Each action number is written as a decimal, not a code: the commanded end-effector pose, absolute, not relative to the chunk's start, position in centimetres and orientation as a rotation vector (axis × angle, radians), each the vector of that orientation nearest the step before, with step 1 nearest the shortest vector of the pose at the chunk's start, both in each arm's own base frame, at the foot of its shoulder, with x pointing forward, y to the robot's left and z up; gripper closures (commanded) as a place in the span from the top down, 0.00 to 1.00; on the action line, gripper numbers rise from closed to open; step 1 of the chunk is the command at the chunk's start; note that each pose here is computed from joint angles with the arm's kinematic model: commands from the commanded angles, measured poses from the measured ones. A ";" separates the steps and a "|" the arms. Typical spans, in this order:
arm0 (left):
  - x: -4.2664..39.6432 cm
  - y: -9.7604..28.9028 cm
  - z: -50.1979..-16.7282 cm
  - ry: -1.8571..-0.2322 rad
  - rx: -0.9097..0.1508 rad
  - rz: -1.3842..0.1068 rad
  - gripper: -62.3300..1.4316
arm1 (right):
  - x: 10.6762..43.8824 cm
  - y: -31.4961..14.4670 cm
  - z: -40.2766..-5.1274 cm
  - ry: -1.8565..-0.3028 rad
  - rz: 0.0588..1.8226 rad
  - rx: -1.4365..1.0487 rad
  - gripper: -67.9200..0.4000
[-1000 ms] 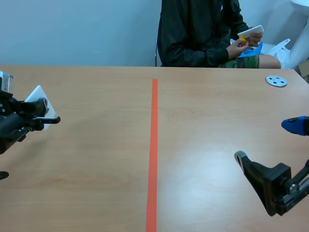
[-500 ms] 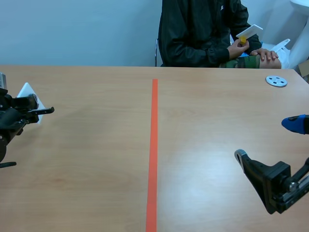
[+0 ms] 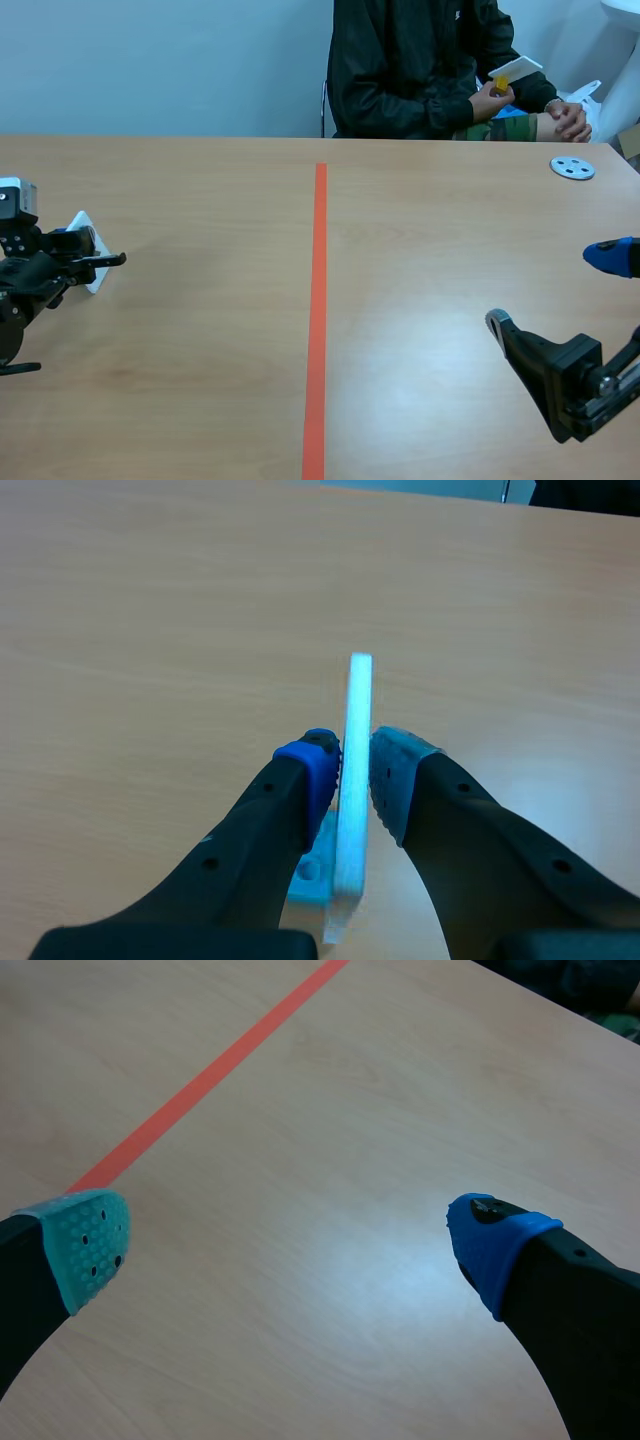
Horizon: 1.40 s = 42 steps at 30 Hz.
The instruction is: Sort the leaf by its shape. The table is split by an orange tape line. A compound leaf with several leaflets goes to the left side, a simple leaf with one blade goes to the right side. Return to the home posture when a red brick is placed on the table.
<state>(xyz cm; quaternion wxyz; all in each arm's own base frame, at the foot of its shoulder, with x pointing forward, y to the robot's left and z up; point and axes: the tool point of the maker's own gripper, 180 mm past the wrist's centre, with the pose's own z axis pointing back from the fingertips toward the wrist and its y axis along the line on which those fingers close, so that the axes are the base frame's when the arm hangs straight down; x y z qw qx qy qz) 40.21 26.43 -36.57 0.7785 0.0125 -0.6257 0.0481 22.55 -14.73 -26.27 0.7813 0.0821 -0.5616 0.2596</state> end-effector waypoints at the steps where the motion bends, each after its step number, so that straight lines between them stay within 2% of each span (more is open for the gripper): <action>1: 40.9 26.9 -35.1 -1.398 0.033 0.103 0.21 | 22.9 -14.7 -25.6 -1.242 0.558 0.181 1.00; 5: 40.6 26.9 -35.3 -1.395 0.034 0.102 0.23 | 22.9 -14.7 -25.6 -1.242 0.558 0.181 1.00; 12: 41.2 26.9 -33.7 -1.450 0.035 0.090 0.67 | 22.9 -14.7 -25.6 -1.241 0.558 0.181 1.00; 15: 41.7 27.1 -32.3 -1.482 0.039 0.070 0.90 | 22.9 -14.7 -25.6 -1.241 0.558 0.180 1.00; 17: 41.8 27.3 -31.4 -1.496 0.044 0.052 0.98 | 22.9 -14.7 -25.6 -1.240 0.558 0.180 1.00; 20: 41.8 27.0 -30.1 -1.495 0.023 -0.009 1.00 | 22.9 -14.7 -25.7 -1.238 0.559 0.179 1.00; 23: 41.1 25.2 -28.8 -1.480 -0.058 -0.122 1.00 | 22.9 -14.7 -25.7 -1.238 0.559 0.179 1.00; 27: 38.9 21.2 -26.9 -1.491 -0.201 -0.294 1.00 | 22.9 -14.7 -25.7 -1.238 0.559 0.179 1.00; 31: 35.7 17.3 -25.5 -1.496 -0.299 -0.421 1.00 | 22.9 -14.7 -25.7 -1.238 0.559 0.179 1.00; 37: 30.6 11.7 -24.7 -1.447 -0.425 -0.523 1.00 | 22.9 -14.7 -25.7 -1.238 0.559 0.179 1.00; 42: 26.5 8.5 -24.4 -1.396 -0.516 -0.548 1.00 | 22.9 -14.7 -25.7 -1.238 0.559 0.179 1.00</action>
